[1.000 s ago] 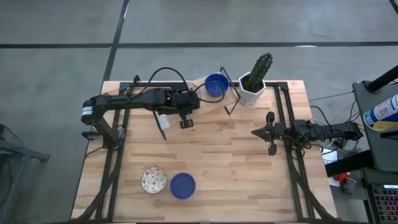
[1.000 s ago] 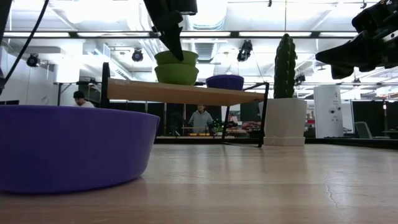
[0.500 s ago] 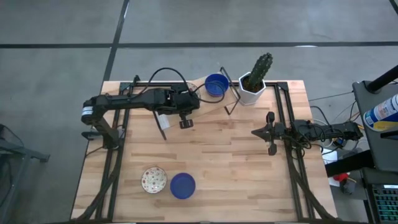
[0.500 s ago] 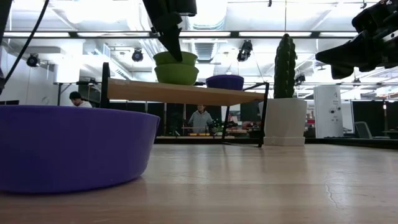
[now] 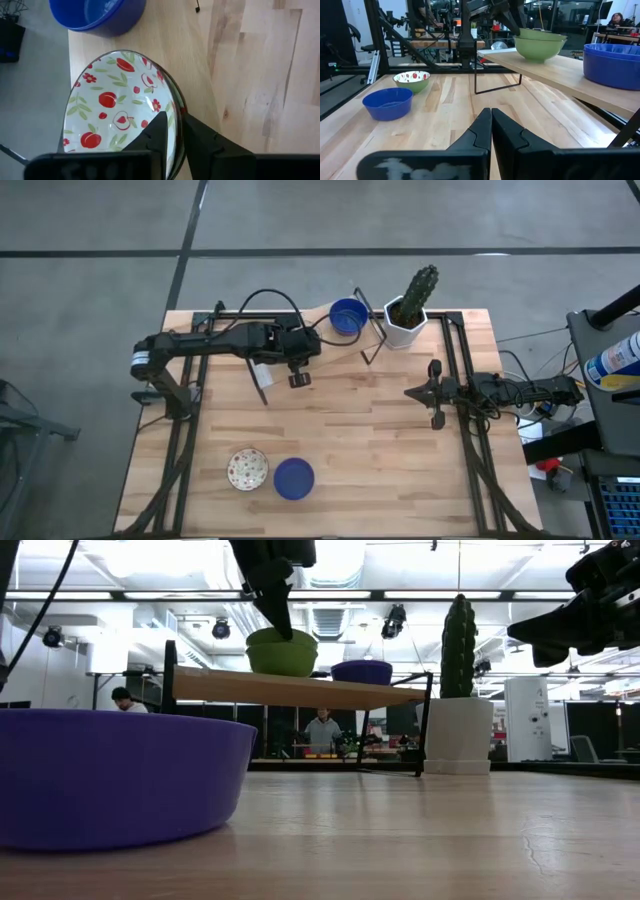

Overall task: Pick & Place Mini bowls
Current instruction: Stack the top white patterned bowl on top of the white patterned bowl on the shelf

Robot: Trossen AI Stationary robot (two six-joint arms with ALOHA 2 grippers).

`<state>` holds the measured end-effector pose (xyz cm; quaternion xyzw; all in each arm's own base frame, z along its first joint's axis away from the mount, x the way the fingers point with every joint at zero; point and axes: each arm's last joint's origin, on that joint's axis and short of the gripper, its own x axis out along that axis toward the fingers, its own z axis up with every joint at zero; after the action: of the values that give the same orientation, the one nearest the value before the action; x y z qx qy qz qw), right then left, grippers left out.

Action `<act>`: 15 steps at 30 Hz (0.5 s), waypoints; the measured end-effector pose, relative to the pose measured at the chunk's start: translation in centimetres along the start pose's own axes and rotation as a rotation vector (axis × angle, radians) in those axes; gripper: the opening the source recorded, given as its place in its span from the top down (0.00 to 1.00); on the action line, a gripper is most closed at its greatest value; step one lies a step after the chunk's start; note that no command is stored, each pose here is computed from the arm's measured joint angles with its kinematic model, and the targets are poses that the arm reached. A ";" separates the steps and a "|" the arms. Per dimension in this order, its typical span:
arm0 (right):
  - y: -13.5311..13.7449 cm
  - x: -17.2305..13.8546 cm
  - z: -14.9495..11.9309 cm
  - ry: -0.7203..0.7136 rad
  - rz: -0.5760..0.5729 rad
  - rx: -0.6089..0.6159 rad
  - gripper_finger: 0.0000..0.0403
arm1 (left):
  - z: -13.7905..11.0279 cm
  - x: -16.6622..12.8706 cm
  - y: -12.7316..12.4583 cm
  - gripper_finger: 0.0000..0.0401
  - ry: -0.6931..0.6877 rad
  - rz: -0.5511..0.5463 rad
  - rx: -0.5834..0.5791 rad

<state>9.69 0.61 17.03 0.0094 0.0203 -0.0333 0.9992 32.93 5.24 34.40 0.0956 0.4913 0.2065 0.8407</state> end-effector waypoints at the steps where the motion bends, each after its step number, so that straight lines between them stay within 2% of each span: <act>1: 0.0 0.0 0.0 0.000 0.000 0.000 0.98 | 0.0 0.0 0.0 0.86 0.000 0.000 0.000; 15: 0.0 0.0 0.0 0.000 0.000 -0.001 0.98 | 0.9 -1.7 0.6 0.86 -0.053 0.019 -0.009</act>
<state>9.69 0.61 17.03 0.0088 0.0204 -0.0334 0.9992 32.86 5.09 36.41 0.1021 0.4669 0.2139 0.8519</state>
